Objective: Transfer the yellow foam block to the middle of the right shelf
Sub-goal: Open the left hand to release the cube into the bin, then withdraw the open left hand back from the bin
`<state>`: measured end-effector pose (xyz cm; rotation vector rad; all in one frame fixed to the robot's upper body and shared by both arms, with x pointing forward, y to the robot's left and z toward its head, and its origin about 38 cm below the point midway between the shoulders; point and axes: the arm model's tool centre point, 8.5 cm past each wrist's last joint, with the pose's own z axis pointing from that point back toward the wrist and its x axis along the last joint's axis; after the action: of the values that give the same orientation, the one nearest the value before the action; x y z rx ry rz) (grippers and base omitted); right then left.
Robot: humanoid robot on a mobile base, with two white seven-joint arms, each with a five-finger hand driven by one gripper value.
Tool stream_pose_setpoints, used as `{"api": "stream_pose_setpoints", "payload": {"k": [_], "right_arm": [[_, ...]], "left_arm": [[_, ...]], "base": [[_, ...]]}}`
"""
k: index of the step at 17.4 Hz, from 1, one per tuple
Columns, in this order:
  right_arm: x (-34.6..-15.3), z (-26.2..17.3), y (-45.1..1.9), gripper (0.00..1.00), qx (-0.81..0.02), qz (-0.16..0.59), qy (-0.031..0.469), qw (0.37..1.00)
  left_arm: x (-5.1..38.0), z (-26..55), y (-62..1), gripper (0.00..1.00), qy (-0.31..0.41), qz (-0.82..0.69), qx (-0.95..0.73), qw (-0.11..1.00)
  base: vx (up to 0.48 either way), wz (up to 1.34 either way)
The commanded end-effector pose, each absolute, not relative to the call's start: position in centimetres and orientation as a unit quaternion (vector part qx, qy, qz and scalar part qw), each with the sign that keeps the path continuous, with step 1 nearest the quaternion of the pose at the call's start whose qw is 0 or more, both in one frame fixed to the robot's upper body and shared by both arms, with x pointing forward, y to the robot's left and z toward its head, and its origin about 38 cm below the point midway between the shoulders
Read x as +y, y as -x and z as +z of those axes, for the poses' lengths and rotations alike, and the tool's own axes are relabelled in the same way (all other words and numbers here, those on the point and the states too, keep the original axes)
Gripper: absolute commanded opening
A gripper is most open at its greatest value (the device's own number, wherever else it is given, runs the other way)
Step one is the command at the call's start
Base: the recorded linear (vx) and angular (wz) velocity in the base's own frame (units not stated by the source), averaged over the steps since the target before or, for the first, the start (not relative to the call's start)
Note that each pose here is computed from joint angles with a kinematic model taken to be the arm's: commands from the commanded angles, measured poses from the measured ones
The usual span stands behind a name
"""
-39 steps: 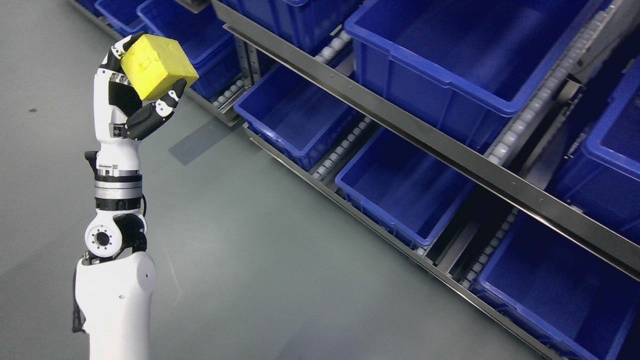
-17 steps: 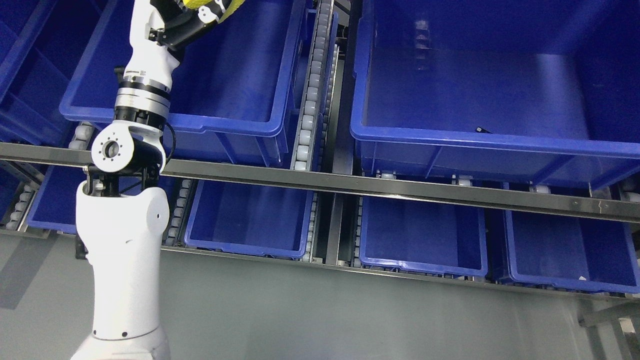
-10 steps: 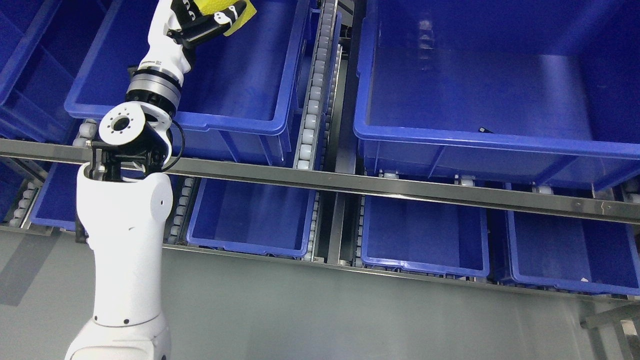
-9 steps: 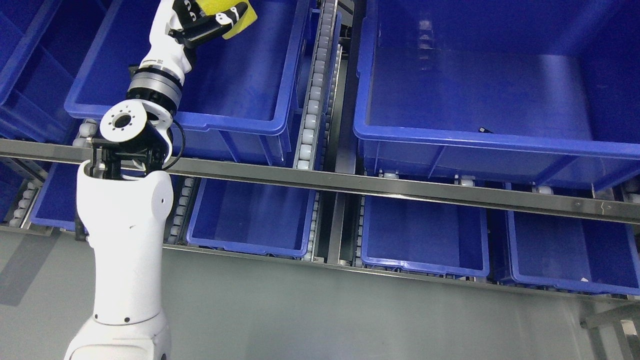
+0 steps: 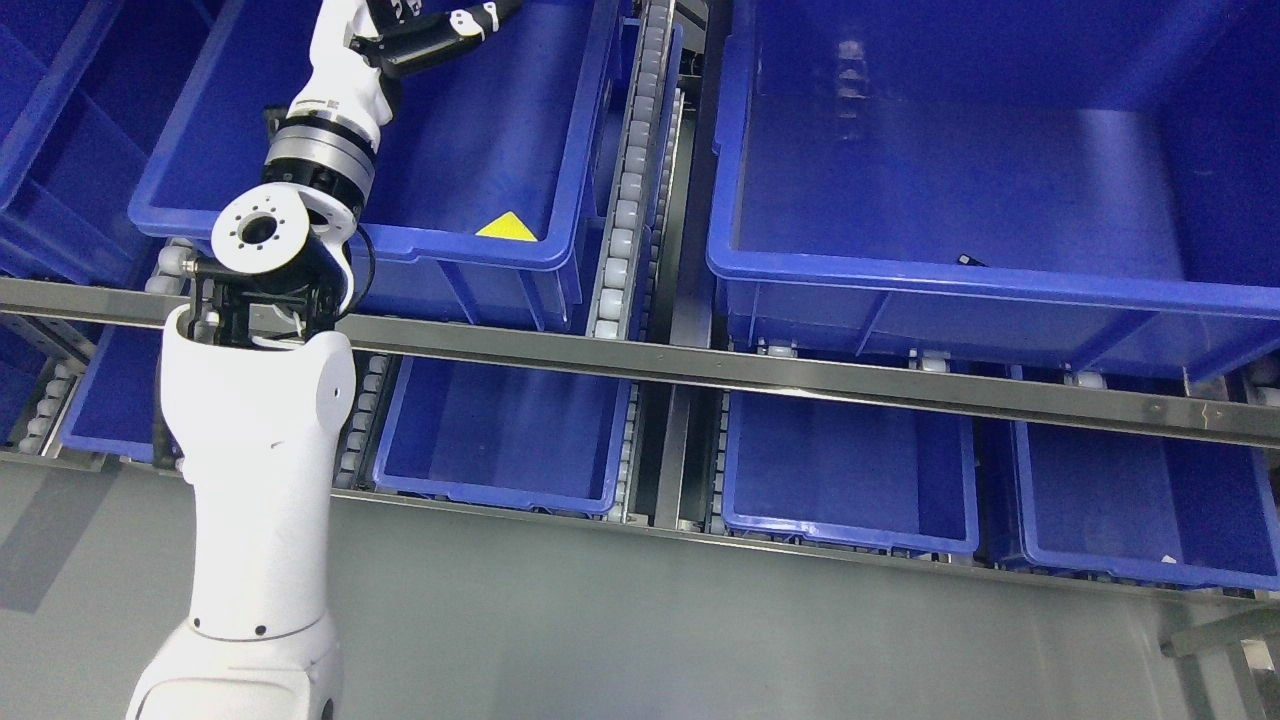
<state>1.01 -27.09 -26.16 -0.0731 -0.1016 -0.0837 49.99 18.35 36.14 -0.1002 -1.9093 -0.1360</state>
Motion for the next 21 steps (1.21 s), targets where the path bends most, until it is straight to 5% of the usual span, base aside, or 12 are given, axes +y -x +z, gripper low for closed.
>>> {"api": "stream_pose_setpoints", "payload": {"k": [1,6,14,21], "right_arm": [[-28.3,-26.0,-1.8,1.0,-0.061,-0.041,0.045,0.996],[-28.3,-26.0,-1.8,1.0,-0.061,-0.041,0.045,0.996],[-28.3,-26.0,-1.8,1.0,-0.061,-0.041,0.045,0.996],[-28.3,-26.0,-1.8,1.0,-0.061,-0.041,0.045,0.996]], "left_arm": [[19.4,36.7,-48.0,1.0,0.044,-0.062,-0.859,0.506],[22.0,32.9,-44.9,1.0,0.077,-0.132,-0.893,0.423],[27.6,30.1,-43.8,1.0,0.034,-0.07,-0.886,0.457],[27.6,29.9,-44.0,1.0,0.036,-0.068,-0.881,0.467]], "base": [[0.0,0.0],[0.0,0.0],[0.0,0.0],[0.0,0.0]]}}
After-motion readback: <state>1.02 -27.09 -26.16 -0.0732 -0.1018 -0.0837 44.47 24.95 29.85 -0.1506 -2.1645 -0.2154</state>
